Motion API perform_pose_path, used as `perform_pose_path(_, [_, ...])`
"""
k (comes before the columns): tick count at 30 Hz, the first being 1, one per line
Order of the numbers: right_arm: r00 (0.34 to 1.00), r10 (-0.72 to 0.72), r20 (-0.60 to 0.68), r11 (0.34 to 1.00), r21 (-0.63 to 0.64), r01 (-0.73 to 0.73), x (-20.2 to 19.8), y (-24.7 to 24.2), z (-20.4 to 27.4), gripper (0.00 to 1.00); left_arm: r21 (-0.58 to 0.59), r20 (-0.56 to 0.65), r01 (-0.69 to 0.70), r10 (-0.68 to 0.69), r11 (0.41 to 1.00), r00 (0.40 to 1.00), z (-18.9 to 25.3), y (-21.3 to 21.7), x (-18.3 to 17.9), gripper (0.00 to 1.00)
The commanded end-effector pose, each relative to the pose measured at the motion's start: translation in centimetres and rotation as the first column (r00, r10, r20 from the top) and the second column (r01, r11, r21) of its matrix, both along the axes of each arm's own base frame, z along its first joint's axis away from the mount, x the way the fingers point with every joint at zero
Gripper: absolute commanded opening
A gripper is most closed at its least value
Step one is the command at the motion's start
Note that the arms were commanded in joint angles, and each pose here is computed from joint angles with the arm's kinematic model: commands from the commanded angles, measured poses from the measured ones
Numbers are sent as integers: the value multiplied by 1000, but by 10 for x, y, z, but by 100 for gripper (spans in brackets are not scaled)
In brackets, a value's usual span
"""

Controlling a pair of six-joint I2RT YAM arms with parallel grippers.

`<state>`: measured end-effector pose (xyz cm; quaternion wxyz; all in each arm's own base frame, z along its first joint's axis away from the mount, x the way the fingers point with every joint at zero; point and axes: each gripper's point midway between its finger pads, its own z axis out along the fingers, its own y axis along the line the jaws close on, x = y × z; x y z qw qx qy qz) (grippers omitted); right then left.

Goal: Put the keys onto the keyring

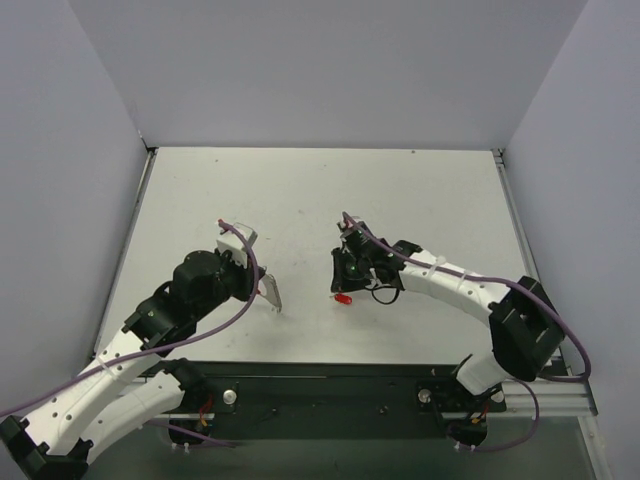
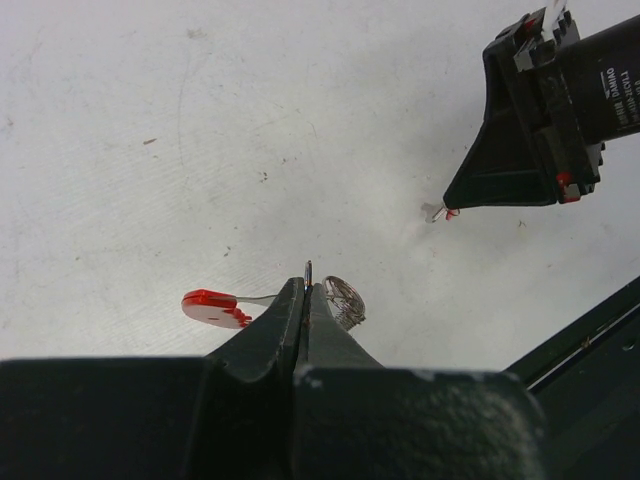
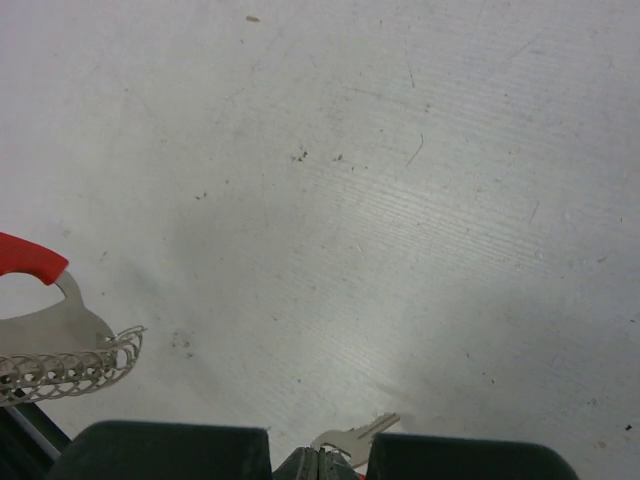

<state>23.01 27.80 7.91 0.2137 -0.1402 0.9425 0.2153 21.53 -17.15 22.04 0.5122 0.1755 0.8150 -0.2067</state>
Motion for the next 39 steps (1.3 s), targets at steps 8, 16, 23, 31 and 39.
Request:
perform_pose_path(8, [997,20,-77,1000,-18,-22,-10,-9,-37,0,-62,72,20,-16,998,997,32,-7,5,0])
perform_pose_path(16, [999,30,-42,999,-35,-32,-9,-11,-44,28,-59,71,19,-15,998,997,32,-7,5,0])
perform_pose_path(23, [995,90,33,996,-5,-90,2,2,-33,47,-54,72,17,-13,998,997,32,-5,5,0])
perform_pose_path(31, [935,289,205,957,-52,-284,13,-6,-21,73,-54,74,18,-14,998,997,32,-5,4,0])
perform_pose_path(39, [882,371,289,891,158,-426,20,13,-16,54,-55,69,29,-25,998,997,31,-7,4,0])
